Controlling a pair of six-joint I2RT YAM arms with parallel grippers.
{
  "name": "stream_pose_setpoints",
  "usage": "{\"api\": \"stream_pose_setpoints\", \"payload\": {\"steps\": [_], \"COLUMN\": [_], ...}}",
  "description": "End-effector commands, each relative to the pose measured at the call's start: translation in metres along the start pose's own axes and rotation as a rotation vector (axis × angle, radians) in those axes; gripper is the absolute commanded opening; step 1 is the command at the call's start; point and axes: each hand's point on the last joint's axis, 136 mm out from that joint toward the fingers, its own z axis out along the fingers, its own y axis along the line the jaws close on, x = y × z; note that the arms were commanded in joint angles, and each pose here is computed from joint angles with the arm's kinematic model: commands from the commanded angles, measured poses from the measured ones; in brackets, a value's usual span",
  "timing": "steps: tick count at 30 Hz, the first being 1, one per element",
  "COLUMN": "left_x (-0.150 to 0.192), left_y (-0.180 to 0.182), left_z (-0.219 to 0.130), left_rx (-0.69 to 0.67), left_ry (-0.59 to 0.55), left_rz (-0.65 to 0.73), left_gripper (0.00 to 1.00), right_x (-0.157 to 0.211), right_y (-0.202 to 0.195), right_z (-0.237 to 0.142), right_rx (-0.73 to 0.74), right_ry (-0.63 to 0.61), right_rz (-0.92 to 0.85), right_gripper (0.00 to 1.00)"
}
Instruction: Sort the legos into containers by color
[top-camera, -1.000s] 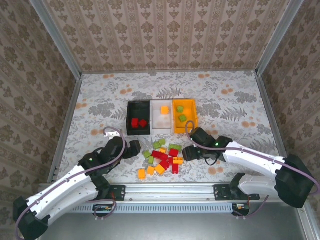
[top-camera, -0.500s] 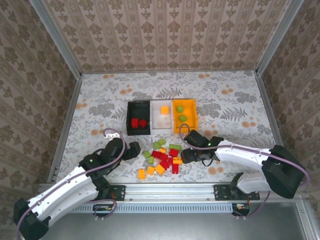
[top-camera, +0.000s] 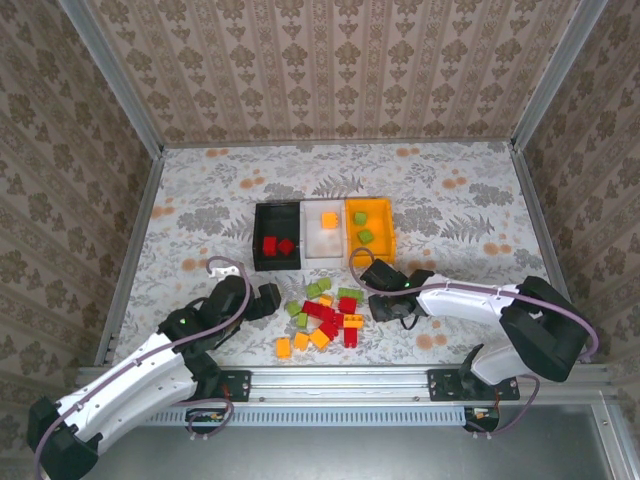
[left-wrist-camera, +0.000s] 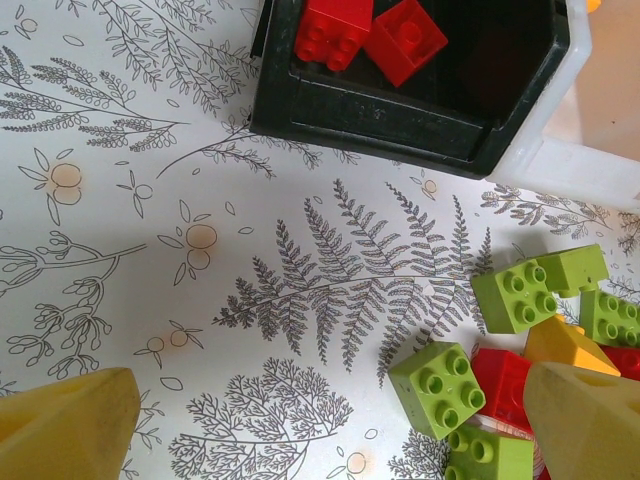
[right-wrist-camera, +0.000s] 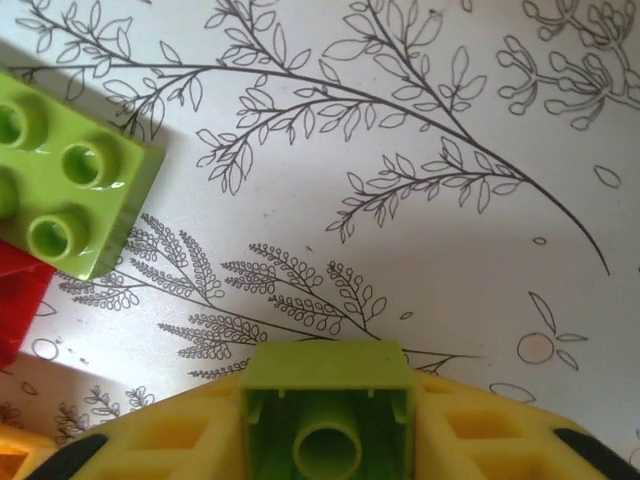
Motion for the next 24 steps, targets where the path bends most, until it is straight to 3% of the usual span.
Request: {"api": "stream_pose_setpoints", "payload": {"steps": [1, 5, 12, 15, 19, 24], "left_x": [0.001, 0.000, -0.002, -0.001, -0.002, 0.001], "left_y": [0.002, 0.000, -0.002, -0.004, -0.007, -0.004], "left_z": [0.001, 0.000, -0.001, -0.001, -0.003, -0.004], "left_rx": [0.002, 0.009, 0.017, 0.028, 0.037, 0.026], "left_ry": [0.001, -0.002, -0.002, 0.002, 0.007, 0.024], "left_rz": [-0.025, -0.022, -0.020, -0.017, -0.006, 0.000], "left_gripper": [1.00, 1.00, 1.00, 1.00, 1.00, 1.00], "right_x": [-0.009, -0.030, -0.103, -0.140, -0.177, -0.205], "right_y": [-0.010, -0.011, -0.003, -0.002, -0.008, -0.013], "right_z": [-0.012, -0.043, -0.092, -0.087, -0.054, -0.022], "right_rx": [0.028, -0.004, -0.068, -0.070, -0.026, 0.048], "right_ry": [-0.051, -0.142, -0.305, -0.330, -0.306, -0.269], "right_rz": [0.025, 0.034, 0.080, 0.133, 0.200, 0.217], "right_gripper": [0.31, 0.27, 0.27, 0.29, 0.29, 0.33]}}
